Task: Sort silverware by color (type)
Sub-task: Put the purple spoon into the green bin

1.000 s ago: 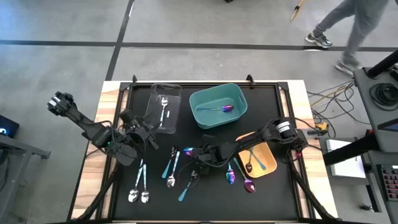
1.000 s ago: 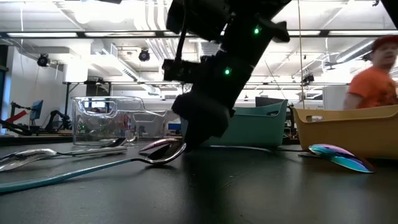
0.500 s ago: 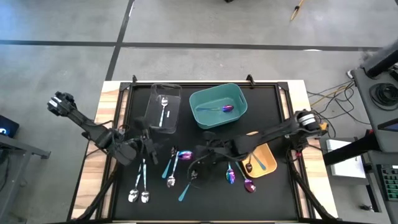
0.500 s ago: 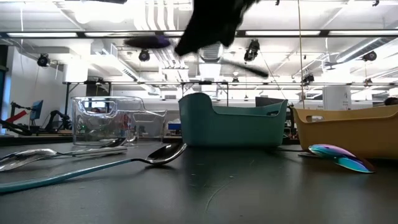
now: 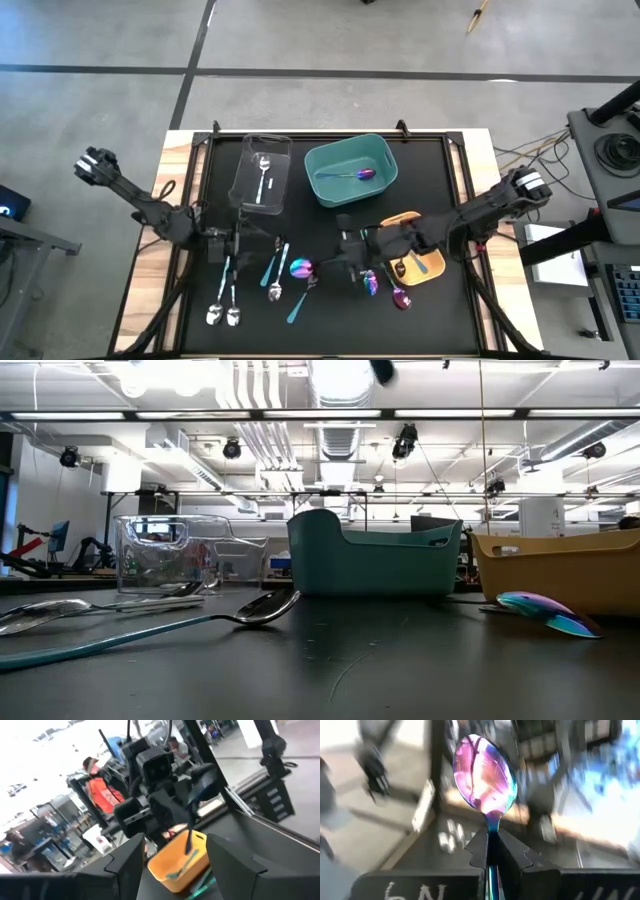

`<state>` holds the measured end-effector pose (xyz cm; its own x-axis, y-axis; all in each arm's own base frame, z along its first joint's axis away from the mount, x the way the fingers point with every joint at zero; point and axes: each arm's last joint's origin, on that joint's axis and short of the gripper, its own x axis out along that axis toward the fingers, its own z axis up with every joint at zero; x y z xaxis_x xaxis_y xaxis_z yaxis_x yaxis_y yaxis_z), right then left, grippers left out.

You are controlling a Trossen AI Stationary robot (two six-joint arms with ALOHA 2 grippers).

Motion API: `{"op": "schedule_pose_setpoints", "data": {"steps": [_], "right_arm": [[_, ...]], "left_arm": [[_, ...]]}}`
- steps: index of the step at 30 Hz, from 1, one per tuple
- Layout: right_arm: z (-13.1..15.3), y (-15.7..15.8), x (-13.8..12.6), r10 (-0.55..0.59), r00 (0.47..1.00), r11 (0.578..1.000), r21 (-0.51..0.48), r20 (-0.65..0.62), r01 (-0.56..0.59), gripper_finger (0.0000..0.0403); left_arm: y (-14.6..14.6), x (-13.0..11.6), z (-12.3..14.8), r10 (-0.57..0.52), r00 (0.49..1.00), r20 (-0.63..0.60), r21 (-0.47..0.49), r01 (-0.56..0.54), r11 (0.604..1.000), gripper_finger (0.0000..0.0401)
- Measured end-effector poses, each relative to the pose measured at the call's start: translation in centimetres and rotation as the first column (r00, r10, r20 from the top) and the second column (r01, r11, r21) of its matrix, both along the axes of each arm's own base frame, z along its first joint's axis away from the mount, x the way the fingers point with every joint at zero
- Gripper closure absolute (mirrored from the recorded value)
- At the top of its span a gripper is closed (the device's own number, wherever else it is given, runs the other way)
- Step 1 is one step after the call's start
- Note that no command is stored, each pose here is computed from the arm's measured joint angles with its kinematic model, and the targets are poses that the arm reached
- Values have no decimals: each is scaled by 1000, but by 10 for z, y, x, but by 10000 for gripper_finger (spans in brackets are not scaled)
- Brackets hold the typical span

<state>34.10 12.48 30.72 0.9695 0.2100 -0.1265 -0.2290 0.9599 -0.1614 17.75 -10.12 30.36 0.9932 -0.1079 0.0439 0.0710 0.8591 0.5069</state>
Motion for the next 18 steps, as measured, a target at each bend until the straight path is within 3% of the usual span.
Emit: {"op": "schedule_pose_setpoints", "data": {"steps": [3, 6, 9, 15, 18], "right_arm": [[6, -5, -1, 104, 975, 994, 17, 195, -110, 390], [12, -15, 2, 205, 929, 975, 16, 307, -221, 390], [15, -22, 8, 249, 915, 963, 15, 316, -268, 390], [24, -23, 18, 296, 893, 950, -6, 340, -312, 390], [22, -23, 21, 293, 898, 953, -21, 329, -303, 390]], "left_arm": [[3, 6, 1, -32, 999, 38, -14, 33, 999, 205], [5, 16, 2, -133, 990, 55, -34, 135, 990, 205], [9, 31, 2, -212, 975, 61, -68, 216, 974, 205], [22, 66, -6, -194, 978, 72, -156, 203, 967, 205], [23, 82, -14, -257, 964, 70, -169, 266, 949, 205]]}}
